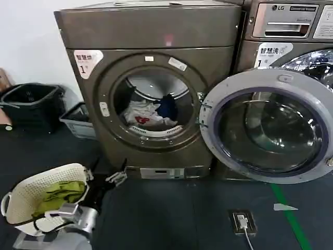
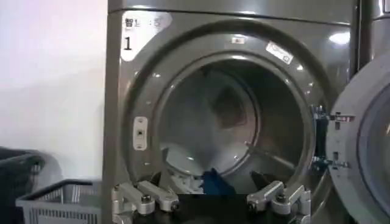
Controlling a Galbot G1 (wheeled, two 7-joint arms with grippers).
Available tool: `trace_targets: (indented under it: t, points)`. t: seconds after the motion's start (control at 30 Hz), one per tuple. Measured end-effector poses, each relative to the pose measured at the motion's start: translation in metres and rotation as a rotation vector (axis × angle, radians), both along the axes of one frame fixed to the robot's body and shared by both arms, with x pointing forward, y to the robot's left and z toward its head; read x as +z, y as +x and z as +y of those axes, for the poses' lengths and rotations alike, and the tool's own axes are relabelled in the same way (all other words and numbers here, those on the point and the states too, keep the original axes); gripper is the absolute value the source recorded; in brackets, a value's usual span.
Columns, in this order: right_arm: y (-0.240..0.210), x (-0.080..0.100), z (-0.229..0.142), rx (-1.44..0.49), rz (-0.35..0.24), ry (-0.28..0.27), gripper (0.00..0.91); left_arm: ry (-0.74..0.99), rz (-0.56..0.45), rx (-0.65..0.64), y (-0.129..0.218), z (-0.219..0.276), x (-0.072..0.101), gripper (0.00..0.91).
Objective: Grasp the clothes from the dryer.
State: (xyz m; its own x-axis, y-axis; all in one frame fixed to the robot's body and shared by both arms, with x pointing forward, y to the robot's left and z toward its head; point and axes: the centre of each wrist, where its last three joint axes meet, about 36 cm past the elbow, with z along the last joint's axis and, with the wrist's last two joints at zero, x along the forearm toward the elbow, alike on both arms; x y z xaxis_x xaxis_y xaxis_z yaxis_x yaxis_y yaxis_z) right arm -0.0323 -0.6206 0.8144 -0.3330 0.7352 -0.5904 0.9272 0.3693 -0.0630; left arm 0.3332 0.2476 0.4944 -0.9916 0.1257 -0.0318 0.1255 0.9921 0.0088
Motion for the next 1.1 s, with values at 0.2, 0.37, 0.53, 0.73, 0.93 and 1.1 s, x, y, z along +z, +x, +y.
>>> trace_targets:
  t: [0.2,0.37,0.53,0.73,0.93,1.1]
  points:
    - [0.000,0.000,0.000,0.003,-0.002,-0.002,0.907,0.003,-0.003,-0.009,0.000,-0.001,0.000,0.907]
    - [0.001,0.000,0.001,0.008,-0.004,-0.006,0.907,0.003,-0.006,-0.017,0.000,-0.002,0.000,0.907]
    - [0.002,-0.003,0.000,0.017,-0.012,-0.012,0.907,0.002,-0.014,-0.031,0.000,-0.004,0.000,0.907]
    - [0.001,-0.003,0.001,0.032,-0.014,-0.029,0.907,0.007,-0.030,-0.037,0.001,-0.005,-0.002,0.907]
    - [0.006,-0.003,0.005,0.058,-0.005,-0.048,0.907,0.010,-0.039,-0.042,0.000,-0.006,-0.002,0.907]
    - [0.011,-0.005,0.007,0.076,-0.001,-0.055,0.907,0.013,-0.046,-0.044,-0.002,-0.005,0.000,0.907]
